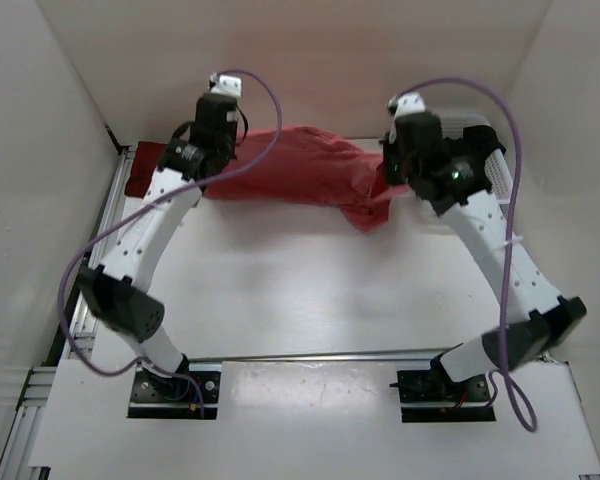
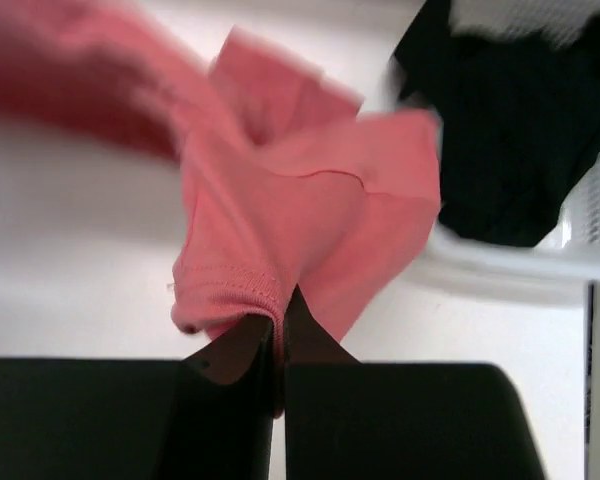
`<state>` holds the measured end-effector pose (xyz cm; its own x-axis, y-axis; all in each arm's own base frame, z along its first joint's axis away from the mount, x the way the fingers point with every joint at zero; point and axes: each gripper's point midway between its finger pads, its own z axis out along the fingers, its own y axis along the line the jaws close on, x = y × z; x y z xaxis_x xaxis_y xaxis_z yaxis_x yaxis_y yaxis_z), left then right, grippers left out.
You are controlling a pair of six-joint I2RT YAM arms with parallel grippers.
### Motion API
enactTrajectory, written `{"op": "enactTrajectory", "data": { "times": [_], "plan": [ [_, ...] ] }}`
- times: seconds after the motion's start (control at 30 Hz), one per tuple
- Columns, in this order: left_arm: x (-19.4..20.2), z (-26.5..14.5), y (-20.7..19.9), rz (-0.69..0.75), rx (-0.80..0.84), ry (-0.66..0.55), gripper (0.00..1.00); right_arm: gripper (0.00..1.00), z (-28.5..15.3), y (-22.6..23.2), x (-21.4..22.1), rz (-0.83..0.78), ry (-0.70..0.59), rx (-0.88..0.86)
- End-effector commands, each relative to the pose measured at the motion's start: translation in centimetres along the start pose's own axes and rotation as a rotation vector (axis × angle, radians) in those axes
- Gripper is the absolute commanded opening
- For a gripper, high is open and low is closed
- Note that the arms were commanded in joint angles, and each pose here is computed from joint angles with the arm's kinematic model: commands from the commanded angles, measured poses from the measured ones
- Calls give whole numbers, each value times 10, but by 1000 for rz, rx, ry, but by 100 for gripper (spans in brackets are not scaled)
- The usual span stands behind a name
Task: Fold and stack the t-shirts
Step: Flatten out the tshirt
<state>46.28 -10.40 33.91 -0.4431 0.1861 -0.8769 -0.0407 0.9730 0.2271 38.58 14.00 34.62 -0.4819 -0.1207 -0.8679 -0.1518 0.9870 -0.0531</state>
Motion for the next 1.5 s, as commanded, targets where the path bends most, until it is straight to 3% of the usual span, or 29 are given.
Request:
{"op": "enactTrajectory", "data": {
  "times": [0.0, 0.03, 0.07, 0.1, 0.17, 0.2, 0.27, 0.3, 0.4, 0.6, 0.7, 0.77, 0.87, 1.0, 1.1, 1.33, 1.47],
  "plan": [
    [76, -28, 4, 116, -24, 148, 10, 0, -6, 6, 109, -136, 261, 21],
    [96, -31, 8, 139, -35, 184, 10, 0, -13, 12, 138, -134, 331, -9],
    [152, -31, 5, 214, -28, 293, 10, 0, -25, 25, 158, -97, 361, -42],
    [171, -40, 13, 231, -37, 317, 10, 0, -27, 27, 206, -109, 469, -47],
    [223, -50, 17, 305, -43, 406, 10, 0, -42, 52, 250, -71, 555, -112],
    [270, -57, 19, 376, -34, 496, 10, 2, -47, 63, 271, -66, 608, -148],
    [308, -72, 17, 407, 29, 566, 10, 20, -55, 75, 315, -74, 682, -156],
    [341, -83, 20, 442, 53, 643, 10, 51, -56, 77, 327, -68, 700, -159],
    [377, -103, 19, 457, 131, 721, 10, 66, -63, 82, 344, -9, 724, -163],
    [385, -124, 9, 435, 243, 771, 10, 70, -74, 78, 323, 292, 556, -214],
    [383, -125, 9, 431, 243, 763, 10, 70, -65, 73, 339, 524, 583, -237],
    [386, -126, 10, 432, 243, 764, 10, 70, -67, 77, 351, 599, 607, -281],
    [388, -128, 9, 428, 252, 765, 10, 70, -55, 57, 357, 683, 575, -194],
    [391, -129, 10, 432, 251, 773, 10, 70, -31, 43, 363, 670, 547, -191],
    [391, -128, 12, 435, 243, 771, 10, 69, -28, 48, 382, 672, 652, -217],
    [381, -126, 19, 397, 213, 754, 10, 68, -31, 18, 419, 596, 739, 0],
    [378, -124, 22, 388, 196, 747, 10, 68, -35, -5, 418, 528, 796, 142]
  ]
}}
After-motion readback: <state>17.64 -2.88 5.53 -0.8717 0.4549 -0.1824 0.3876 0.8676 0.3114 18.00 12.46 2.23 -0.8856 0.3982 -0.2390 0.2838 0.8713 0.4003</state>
